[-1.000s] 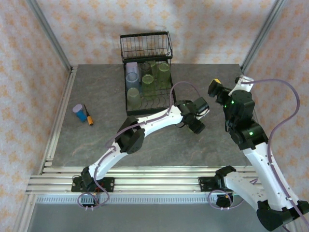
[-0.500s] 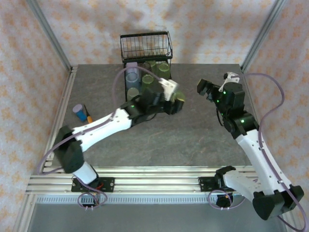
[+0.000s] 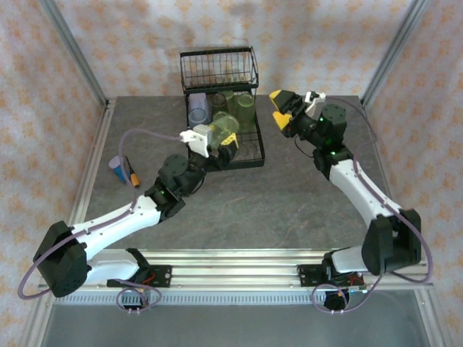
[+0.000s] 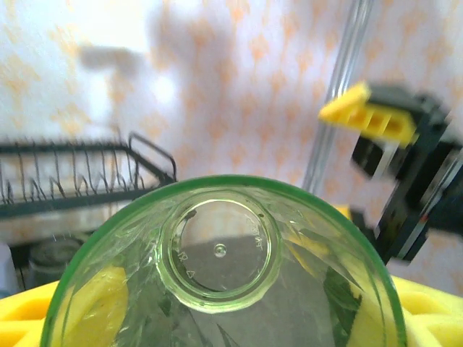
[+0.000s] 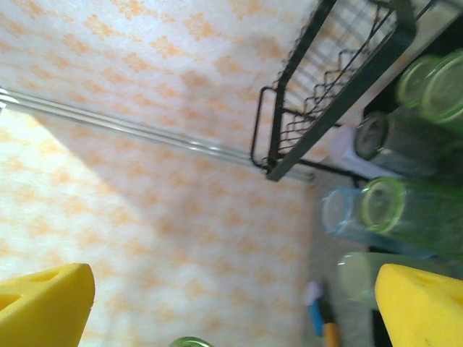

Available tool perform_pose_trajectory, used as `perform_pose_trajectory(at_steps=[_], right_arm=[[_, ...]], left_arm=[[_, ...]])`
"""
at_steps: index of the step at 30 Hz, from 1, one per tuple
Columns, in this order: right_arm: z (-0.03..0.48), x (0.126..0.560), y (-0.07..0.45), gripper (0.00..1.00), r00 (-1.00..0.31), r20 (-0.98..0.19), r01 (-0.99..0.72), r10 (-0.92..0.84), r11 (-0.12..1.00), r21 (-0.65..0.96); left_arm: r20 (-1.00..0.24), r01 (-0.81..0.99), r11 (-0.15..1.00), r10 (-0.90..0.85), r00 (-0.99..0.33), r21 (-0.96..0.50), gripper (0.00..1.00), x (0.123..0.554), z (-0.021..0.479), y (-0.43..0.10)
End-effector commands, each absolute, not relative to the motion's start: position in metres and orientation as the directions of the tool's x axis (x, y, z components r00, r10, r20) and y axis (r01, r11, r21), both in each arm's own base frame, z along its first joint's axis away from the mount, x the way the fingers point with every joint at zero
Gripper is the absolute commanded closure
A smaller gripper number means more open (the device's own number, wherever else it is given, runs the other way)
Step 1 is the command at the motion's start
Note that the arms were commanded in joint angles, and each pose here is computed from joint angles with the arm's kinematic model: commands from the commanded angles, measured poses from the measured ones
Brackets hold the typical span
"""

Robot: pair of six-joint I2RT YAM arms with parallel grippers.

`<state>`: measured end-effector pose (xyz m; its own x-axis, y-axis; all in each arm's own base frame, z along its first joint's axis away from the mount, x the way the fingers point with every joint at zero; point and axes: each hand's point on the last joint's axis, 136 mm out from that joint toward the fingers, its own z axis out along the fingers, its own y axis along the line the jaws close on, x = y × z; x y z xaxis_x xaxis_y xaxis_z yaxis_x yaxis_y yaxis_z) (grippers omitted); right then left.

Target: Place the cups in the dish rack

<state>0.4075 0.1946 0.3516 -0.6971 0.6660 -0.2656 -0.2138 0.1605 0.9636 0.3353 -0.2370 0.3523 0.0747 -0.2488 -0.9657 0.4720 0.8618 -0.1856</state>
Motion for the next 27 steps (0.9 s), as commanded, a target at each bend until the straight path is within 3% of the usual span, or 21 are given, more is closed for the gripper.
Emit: perform_pose_trajectory(at_steps=[1, 6, 22, 27], right_arm=[[0.404, 0.387, 0.214, 0.01, -0.788, -0.171, -0.293, 0.591, -0.117, 0.949], [0.409, 0.381, 0.249, 0.01, -0.853, -0.113, -0.258, 0.509, -0.224, 0.940], [0.421, 0.347, 0.318, 0.01, -0.936, -0.112, -0.217, 0.333, -0.298, 0.930], [0.418, 0.345, 0.320, 0.21, -0.937, -0.119, -0.219, 0.329, -0.287, 0.932]], left_arm=[[-0.863, 0.438, 0.870, -0.387, 0.324, -0.225, 0.30, 0.323, 0.410, -0.205], [-0.818, 0.471, 0.853, -0.429, 0.383, -0.226, 0.29, 0.321, 0.423, -0.208], [-0.803, 0.571, 0.784, -0.493, 0.335, -0.244, 0.29, 0.341, 0.420, -0.244], [-0.807, 0.578, 0.776, -0.497, 0.318, -0.251, 0.29, 0.345, 0.415, -0.249]])
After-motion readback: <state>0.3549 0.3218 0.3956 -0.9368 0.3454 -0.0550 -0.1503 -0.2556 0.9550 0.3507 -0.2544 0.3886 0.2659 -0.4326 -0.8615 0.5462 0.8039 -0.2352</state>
